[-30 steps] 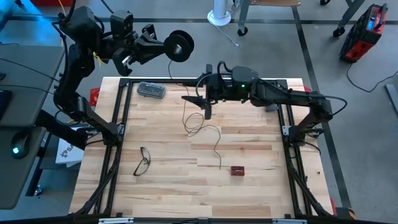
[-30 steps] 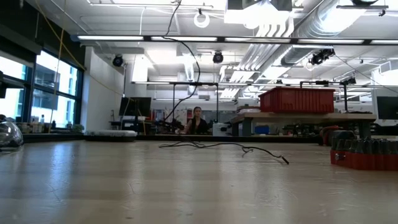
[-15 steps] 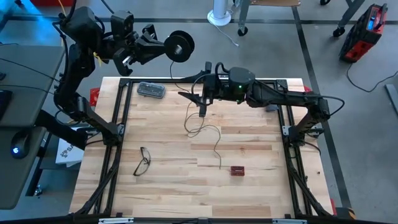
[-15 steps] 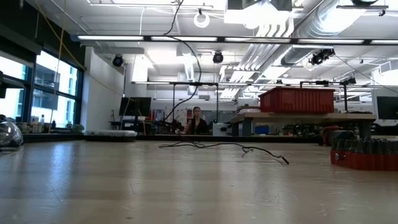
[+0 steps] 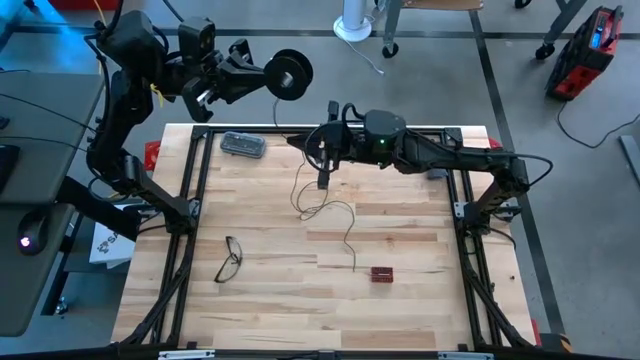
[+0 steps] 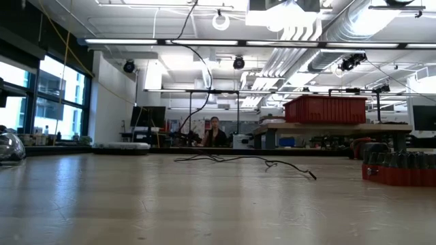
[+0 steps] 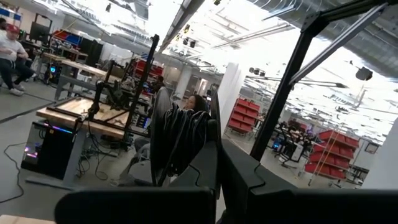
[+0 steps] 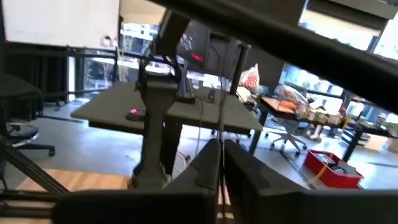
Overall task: Coil cords
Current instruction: Coil the black wire into the spool
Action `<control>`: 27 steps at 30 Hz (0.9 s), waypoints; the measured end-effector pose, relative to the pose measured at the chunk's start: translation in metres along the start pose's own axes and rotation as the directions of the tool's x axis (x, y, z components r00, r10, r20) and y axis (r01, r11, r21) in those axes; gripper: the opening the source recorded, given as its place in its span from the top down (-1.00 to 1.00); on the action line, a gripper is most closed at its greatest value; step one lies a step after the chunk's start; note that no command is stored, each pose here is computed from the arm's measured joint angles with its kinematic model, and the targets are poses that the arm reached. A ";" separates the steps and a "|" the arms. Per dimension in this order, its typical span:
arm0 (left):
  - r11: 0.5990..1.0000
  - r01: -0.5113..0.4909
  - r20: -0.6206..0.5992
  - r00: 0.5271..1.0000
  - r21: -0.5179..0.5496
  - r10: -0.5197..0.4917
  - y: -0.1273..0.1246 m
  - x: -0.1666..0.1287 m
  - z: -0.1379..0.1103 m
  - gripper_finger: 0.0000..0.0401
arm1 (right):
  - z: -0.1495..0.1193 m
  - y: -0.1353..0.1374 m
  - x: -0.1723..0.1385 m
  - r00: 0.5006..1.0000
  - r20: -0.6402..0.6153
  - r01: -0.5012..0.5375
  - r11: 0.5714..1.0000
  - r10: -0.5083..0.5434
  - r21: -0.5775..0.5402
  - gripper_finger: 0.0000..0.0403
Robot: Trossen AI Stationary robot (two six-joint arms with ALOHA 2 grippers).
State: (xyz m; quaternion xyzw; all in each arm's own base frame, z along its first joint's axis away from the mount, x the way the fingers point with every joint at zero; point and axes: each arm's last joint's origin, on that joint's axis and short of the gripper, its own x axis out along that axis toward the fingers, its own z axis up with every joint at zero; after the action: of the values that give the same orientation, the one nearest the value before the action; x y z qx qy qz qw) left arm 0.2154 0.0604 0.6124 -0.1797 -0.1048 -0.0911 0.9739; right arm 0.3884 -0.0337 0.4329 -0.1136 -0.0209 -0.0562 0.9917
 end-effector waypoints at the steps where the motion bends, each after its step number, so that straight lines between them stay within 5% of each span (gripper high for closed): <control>1: 1.000 0.000 0.000 1.000 -0.001 0.000 0.000 0.000 0.000 1.00 | -0.001 0.000 0.000 1.000 -0.006 0.005 1.000 -0.005 -0.001 0.95; 9: 1.000 -0.018 0.002 1.000 0.008 0.018 0.002 -0.002 0.001 1.00 | 0.004 0.009 -0.009 0.998 -0.055 -0.015 1.000 0.016 0.019 0.99; 18: 0.980 -0.187 -0.107 0.978 -0.070 0.179 0.015 -0.019 -0.005 1.00 | 0.030 0.019 -0.055 0.984 -0.165 -0.064 0.998 0.067 0.020 1.00; 27: 0.897 -0.340 -0.329 0.913 -0.282 0.243 0.022 -0.028 -0.027 1.00 | 0.053 0.011 -0.106 0.975 -0.222 -0.025 1.000 0.023 -0.006 1.00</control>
State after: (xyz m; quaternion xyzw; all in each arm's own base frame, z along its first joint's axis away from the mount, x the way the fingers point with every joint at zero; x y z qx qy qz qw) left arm 0.1979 0.0746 0.5737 -0.3405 0.0820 0.0162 0.9365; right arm 0.2833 -0.0002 0.4763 -0.1112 0.0917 -0.0567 0.9879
